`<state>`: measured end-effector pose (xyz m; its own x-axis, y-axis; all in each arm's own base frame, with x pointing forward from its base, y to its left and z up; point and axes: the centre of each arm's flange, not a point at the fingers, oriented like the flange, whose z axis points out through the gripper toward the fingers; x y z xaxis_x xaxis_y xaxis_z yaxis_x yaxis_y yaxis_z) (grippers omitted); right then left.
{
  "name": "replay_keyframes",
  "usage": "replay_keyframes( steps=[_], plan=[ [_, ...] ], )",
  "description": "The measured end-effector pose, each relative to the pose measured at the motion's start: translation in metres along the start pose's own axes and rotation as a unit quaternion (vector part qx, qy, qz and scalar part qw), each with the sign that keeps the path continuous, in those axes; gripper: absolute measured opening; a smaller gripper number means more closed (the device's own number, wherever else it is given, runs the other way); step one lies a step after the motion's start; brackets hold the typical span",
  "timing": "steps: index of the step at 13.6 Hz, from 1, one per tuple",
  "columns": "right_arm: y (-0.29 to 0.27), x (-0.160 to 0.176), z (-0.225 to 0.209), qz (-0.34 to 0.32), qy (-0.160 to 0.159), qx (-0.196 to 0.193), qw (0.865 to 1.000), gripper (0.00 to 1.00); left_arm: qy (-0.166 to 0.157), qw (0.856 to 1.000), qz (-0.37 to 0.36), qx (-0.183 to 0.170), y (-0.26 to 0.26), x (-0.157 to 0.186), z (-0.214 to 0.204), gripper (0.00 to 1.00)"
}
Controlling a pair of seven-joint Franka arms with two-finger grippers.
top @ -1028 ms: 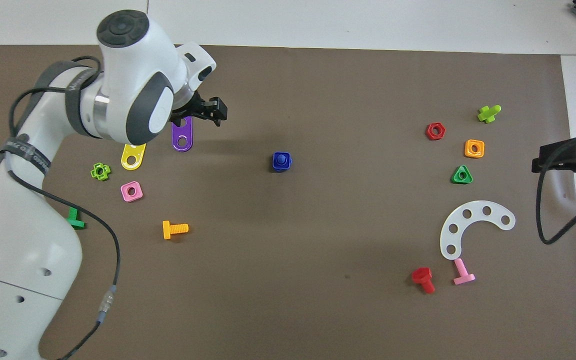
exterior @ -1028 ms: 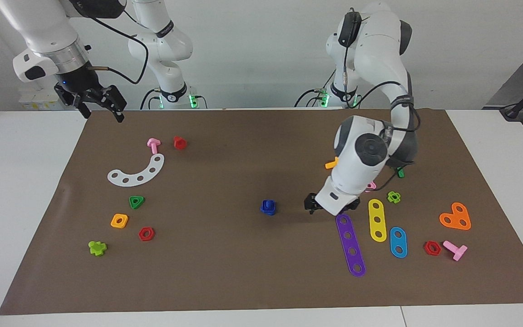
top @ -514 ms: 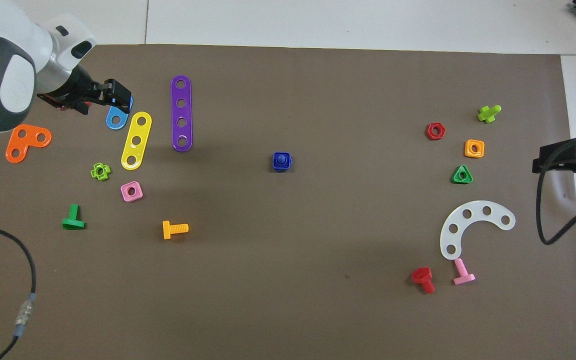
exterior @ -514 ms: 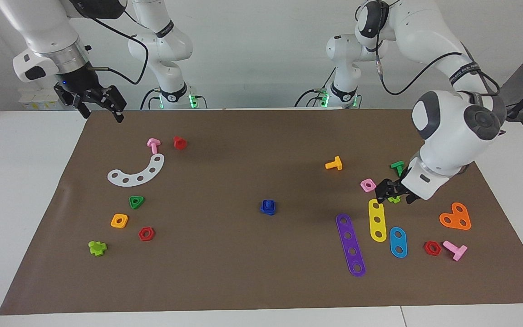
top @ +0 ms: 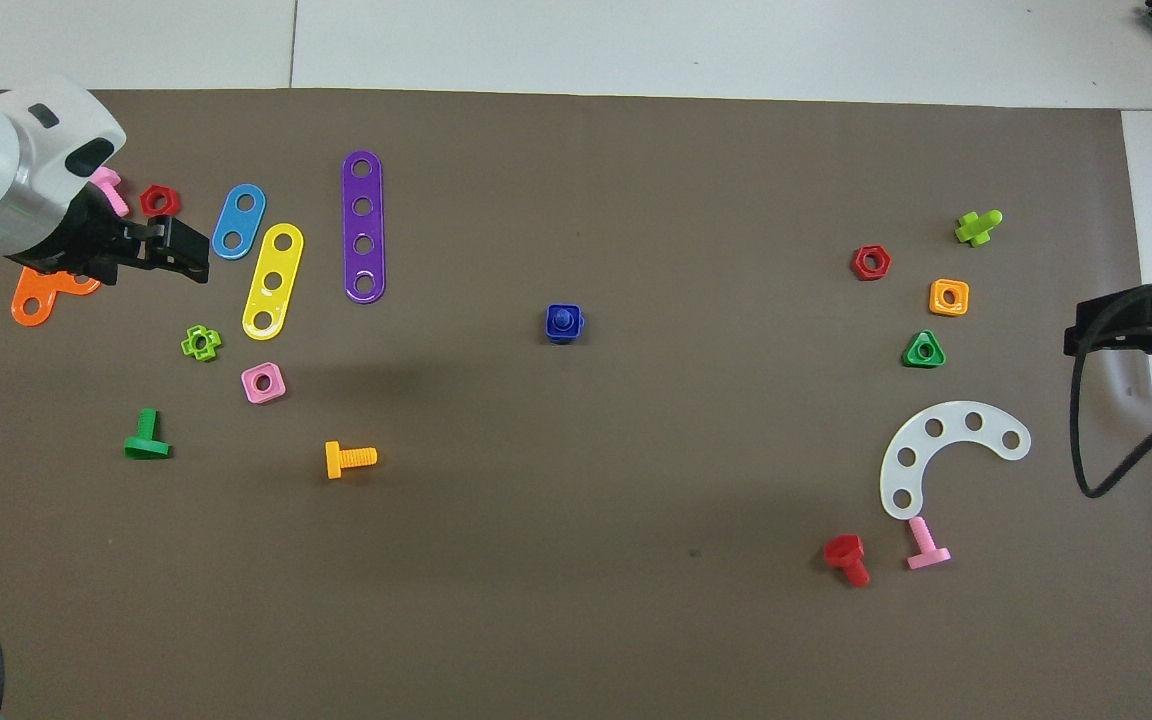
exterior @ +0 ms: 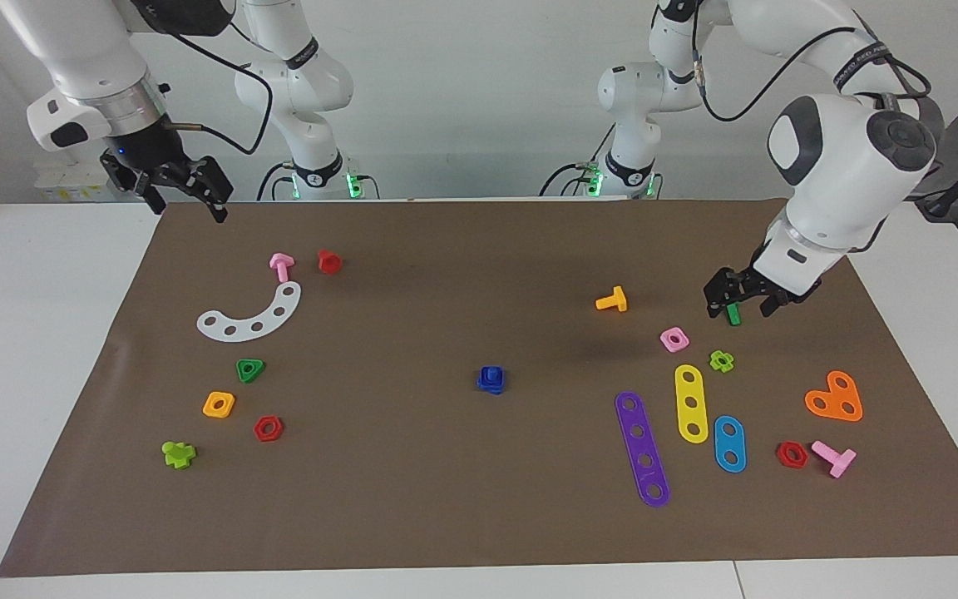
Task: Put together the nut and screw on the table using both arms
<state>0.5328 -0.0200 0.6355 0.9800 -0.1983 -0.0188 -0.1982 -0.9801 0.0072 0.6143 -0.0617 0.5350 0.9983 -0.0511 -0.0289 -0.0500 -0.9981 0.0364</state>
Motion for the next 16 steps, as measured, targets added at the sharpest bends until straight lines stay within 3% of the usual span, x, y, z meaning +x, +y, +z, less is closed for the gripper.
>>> replay_keyframes(
  steps=[4, 6, 16],
  plan=[
    [-0.001, 0.000, 0.000, -0.001, 0.000, 0.000, 1.000, 1.00, 0.008, 1.000, 0.001, 0.008, 0.002, -0.039, -0.048, 0.94],
    [-0.001, 0.000, 0.000, -0.001, 0.000, 0.000, 1.000, 1.00, 0.008, 1.000, 0.002, 0.017, 0.002, -0.052, -0.063, 1.00],
    [-0.001, -0.001, -0.001, -0.001, 0.001, 0.000, 1.000, 1.00, 0.020, 0.999, 0.033, 0.022, 0.013, -0.060, -0.077, 1.00]
  ],
)
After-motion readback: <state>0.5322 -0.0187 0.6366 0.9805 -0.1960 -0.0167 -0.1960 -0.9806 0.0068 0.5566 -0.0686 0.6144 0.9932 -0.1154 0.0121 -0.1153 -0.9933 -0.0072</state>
